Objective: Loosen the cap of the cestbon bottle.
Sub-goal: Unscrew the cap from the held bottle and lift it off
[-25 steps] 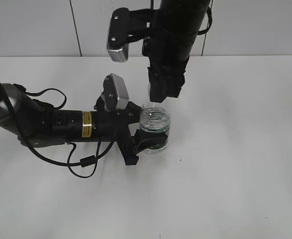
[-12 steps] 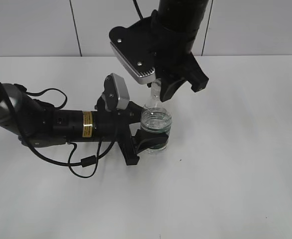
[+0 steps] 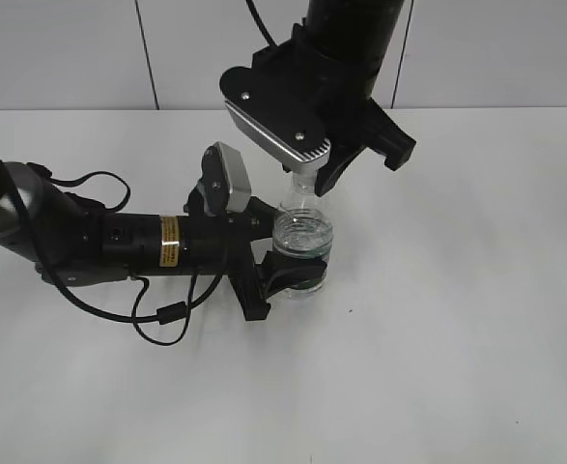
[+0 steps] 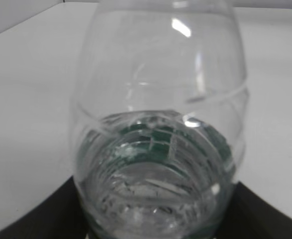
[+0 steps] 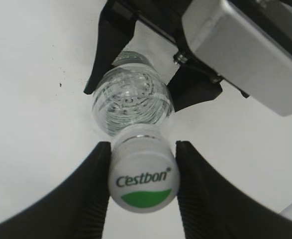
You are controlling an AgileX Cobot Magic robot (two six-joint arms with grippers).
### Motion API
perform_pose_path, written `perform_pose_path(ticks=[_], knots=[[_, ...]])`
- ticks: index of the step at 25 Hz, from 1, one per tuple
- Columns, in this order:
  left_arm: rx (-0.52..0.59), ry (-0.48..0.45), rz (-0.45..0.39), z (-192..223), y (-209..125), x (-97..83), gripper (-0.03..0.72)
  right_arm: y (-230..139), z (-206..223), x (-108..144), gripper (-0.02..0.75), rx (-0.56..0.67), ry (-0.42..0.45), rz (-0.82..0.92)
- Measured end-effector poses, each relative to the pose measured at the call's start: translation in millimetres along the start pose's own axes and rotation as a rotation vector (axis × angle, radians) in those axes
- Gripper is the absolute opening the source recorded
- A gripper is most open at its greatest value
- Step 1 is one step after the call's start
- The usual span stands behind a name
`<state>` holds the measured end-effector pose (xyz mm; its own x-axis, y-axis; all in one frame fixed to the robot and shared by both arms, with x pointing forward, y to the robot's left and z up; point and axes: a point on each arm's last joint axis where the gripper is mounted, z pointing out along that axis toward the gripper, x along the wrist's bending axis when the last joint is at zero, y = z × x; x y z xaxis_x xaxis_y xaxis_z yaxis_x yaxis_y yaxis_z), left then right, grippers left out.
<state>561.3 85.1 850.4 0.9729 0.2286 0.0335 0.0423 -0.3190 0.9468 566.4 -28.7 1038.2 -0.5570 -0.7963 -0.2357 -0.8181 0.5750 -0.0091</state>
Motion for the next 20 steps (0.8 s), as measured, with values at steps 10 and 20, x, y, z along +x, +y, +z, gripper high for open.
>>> perform_pose_path(ticks=[10,20], knots=[[0.002,0.007,-0.019,-0.2,-0.2,0.8,0.414,-1.0,0.4,-3.7,0.304,0.012,-0.039,-0.120],[0.002,0.009,-0.021,-0.2,-0.3,1.0,0.414,-0.9,0.8,-4.4,0.304,0.015,-0.044,-0.290]])
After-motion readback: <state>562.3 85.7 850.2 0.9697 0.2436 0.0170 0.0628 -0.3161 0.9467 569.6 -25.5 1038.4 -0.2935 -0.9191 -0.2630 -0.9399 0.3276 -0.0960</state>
